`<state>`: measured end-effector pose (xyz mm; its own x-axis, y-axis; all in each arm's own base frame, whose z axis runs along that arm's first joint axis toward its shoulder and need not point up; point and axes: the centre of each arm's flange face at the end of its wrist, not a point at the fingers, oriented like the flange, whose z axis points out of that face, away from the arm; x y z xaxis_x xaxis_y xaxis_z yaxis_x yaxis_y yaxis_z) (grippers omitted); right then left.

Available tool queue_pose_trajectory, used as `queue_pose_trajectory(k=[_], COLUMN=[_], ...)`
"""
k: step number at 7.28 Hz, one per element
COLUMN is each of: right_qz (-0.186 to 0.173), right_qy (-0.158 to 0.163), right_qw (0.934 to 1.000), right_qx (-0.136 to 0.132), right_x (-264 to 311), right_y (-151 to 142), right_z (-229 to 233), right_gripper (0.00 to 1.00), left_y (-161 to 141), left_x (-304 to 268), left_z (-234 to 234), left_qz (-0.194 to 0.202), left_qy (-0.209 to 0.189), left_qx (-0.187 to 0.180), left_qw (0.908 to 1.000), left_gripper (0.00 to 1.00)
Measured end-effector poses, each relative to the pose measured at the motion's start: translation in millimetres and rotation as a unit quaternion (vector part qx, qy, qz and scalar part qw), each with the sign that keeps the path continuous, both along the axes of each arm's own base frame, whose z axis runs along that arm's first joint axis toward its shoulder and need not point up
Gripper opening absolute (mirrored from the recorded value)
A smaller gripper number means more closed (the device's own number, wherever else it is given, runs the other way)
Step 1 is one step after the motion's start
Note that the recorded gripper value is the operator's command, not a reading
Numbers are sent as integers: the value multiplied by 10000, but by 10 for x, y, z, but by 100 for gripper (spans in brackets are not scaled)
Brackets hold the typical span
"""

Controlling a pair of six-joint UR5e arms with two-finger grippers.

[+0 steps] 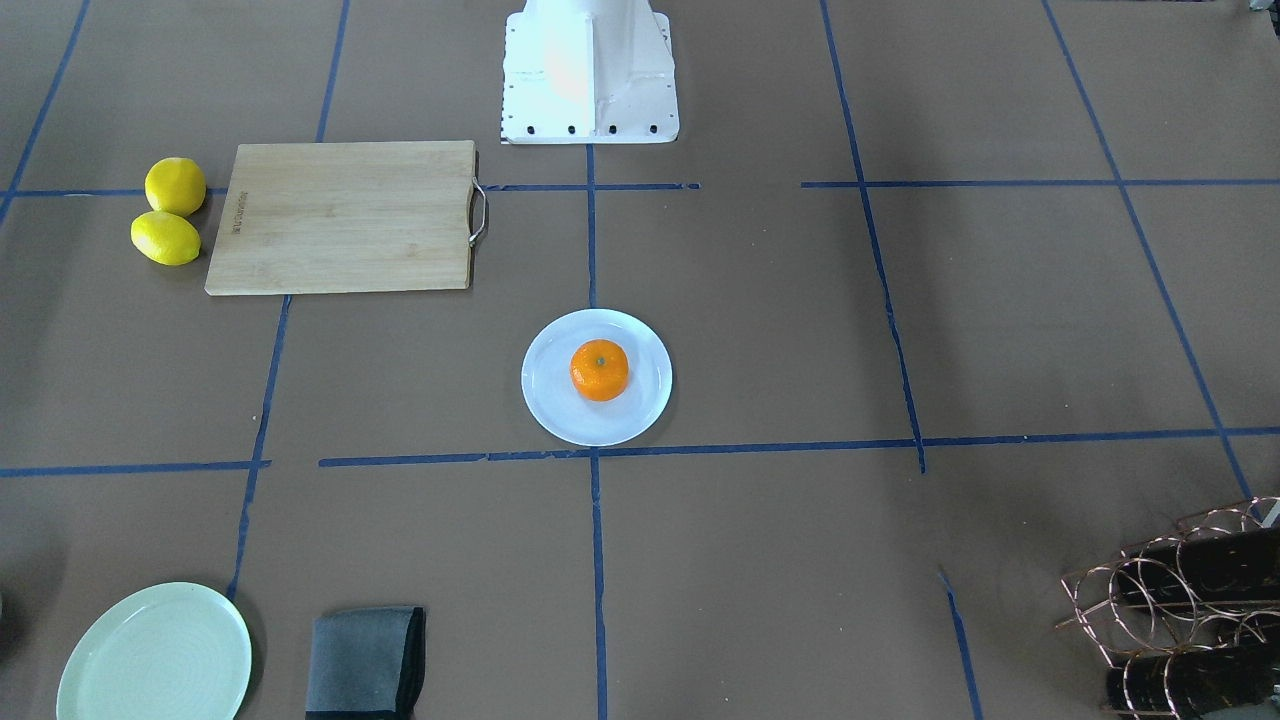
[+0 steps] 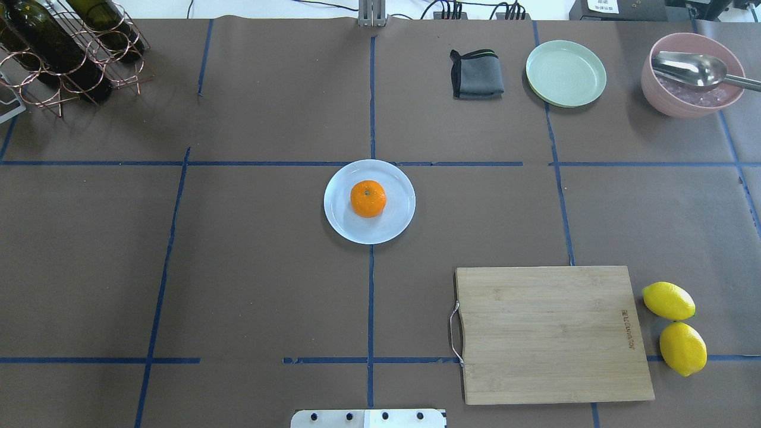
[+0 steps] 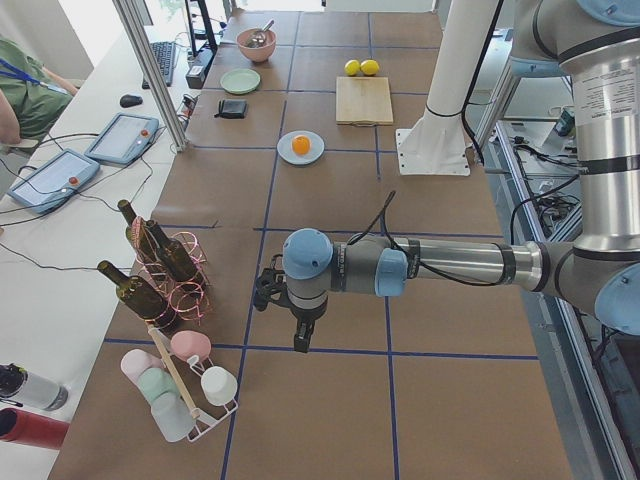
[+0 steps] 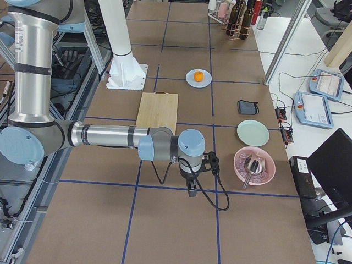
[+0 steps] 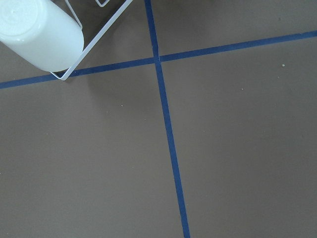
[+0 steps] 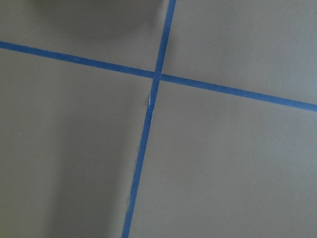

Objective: Pick orange to plate

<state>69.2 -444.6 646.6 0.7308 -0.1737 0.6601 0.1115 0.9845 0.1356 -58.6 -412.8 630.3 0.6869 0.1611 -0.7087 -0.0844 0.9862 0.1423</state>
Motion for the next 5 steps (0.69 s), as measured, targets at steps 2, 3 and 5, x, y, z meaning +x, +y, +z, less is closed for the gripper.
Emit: queue_pose_trajectory(k=[2, 3, 5], right_qz=[-139, -170, -201], right_qy=[148, 198, 220], right_qw=[9998, 9996, 9995], right_qx=[-83, -100, -119], right_x=[-105, -125, -137], right_y=[-2, 8, 37], right_z=[-101, -99, -62], right_gripper=[100, 100, 100], left_y=[72, 115, 140], left_x=[-10, -15, -20], left_z=[56, 85, 88], left_qz=[-10, -15, -22], left_qy=[-8, -15, -25], left_qx=[-73, -111, -116], left_qw=[10000, 9999, 9999], left_gripper=[100, 100, 100])
